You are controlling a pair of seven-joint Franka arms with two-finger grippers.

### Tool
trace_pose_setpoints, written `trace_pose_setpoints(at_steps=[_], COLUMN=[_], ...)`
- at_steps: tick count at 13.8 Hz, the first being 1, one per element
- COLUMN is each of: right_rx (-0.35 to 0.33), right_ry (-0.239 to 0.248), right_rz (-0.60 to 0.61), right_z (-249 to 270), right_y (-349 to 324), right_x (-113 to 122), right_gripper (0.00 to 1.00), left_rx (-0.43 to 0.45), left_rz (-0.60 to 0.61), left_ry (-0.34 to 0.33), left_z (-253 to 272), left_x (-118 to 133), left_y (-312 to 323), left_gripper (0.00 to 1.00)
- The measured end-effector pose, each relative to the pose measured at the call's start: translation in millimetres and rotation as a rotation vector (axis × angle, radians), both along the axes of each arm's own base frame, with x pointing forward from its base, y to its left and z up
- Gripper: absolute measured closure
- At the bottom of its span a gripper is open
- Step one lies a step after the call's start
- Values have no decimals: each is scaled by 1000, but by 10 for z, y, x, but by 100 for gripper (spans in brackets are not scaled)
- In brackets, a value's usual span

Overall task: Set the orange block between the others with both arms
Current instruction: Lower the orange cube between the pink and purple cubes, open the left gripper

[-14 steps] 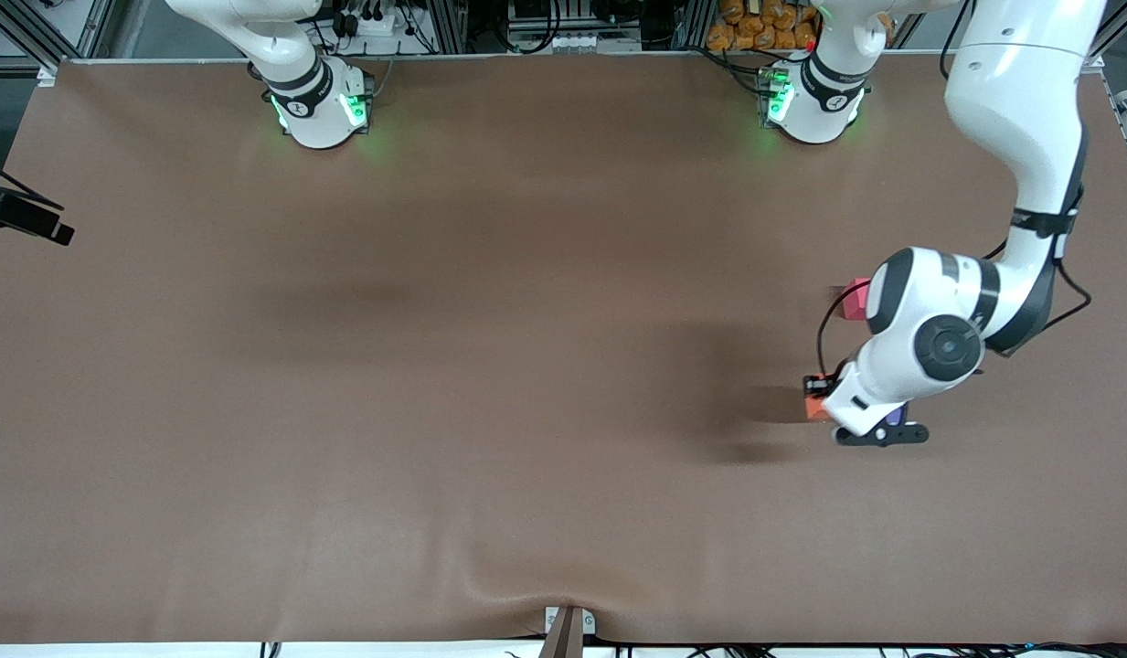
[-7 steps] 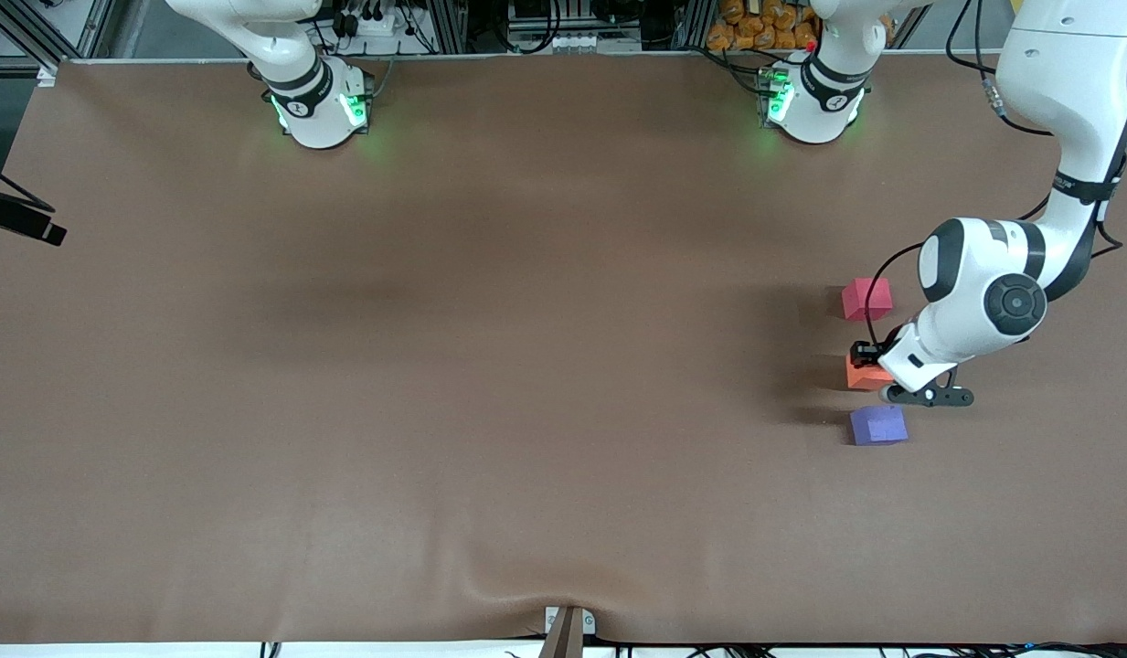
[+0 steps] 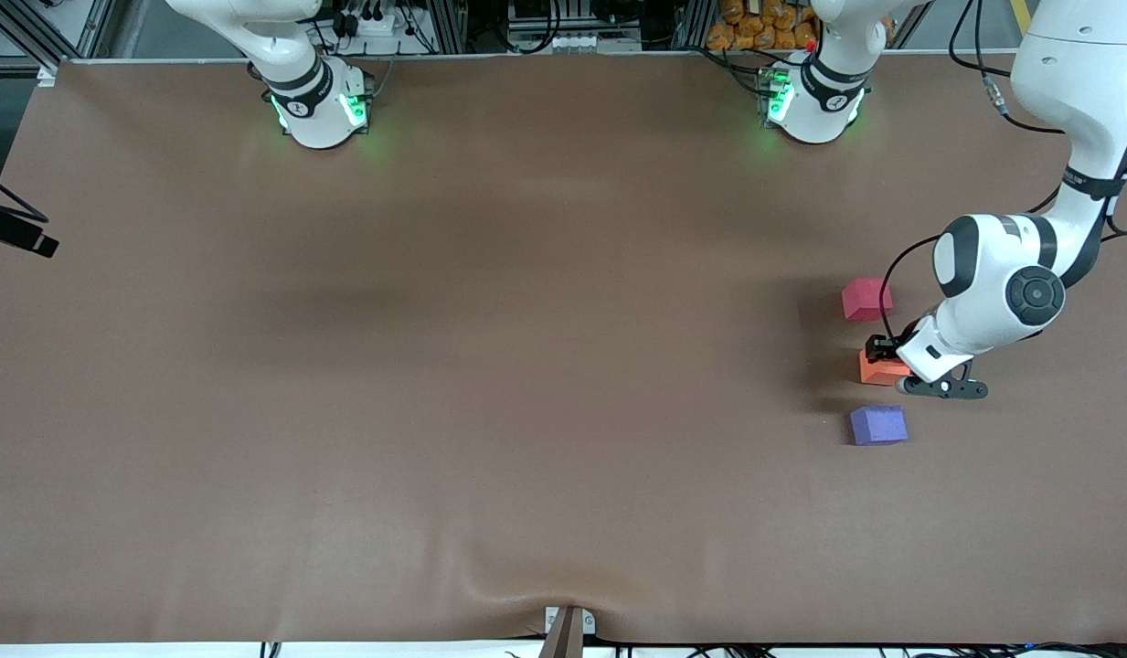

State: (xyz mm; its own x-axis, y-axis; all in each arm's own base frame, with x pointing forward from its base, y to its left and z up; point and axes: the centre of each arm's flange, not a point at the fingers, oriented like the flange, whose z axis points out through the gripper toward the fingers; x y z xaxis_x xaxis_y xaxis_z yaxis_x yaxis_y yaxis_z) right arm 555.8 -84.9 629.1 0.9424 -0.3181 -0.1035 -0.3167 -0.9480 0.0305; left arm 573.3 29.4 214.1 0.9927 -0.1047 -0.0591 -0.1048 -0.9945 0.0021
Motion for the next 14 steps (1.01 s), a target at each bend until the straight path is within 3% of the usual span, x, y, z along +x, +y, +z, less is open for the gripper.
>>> trace_pose_setpoints(at_steps=[9, 14], right_rx=[-1, 4], right_ry=[-21, -2], right_rz=[14, 17], right_z=[-24, -84], right_y=[71, 89], right_x=[69, 63], right_gripper=[0, 0], left_rx=[-7, -12], left_rz=[-13, -16], left_ry=[1, 3], left_z=[-32, -67], left_x=[20, 41], left_y=[-90, -124], left_gripper=[44, 44])
